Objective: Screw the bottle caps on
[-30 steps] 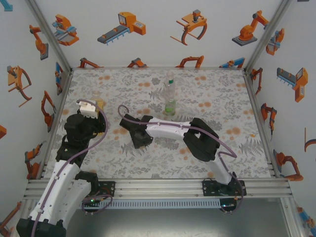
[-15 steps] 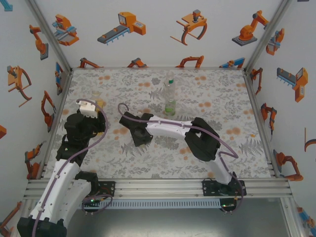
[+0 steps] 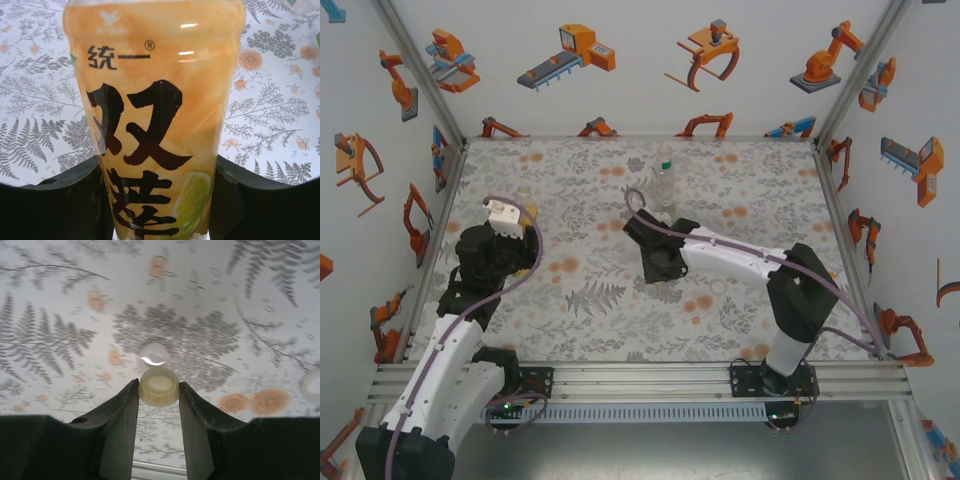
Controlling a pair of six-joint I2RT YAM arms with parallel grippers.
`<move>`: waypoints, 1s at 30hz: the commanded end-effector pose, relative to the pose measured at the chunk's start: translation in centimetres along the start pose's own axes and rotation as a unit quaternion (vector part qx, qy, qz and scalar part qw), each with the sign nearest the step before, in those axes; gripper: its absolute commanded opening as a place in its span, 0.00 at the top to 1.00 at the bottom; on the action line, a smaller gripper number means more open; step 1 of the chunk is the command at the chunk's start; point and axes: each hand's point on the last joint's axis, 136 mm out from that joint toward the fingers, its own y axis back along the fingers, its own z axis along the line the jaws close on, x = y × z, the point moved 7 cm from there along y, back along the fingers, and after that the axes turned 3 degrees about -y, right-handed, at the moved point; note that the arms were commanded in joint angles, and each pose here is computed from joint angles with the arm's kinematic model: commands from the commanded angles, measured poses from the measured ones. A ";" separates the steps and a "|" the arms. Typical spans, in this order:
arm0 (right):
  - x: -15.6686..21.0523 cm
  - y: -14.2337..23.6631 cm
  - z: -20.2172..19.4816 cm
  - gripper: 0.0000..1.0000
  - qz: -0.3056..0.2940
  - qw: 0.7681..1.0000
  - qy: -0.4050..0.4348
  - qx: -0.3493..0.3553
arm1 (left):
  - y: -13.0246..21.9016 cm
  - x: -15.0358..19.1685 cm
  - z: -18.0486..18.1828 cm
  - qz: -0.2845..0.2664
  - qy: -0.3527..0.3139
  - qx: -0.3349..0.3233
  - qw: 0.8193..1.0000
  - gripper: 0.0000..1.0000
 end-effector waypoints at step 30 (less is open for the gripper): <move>2.6 -3.7 -6.8 0.52 0.026 0.996 -0.080 0.016 | -0.6 -0.3 -4.1 -0.005 -0.050 0.095 0.994 0.98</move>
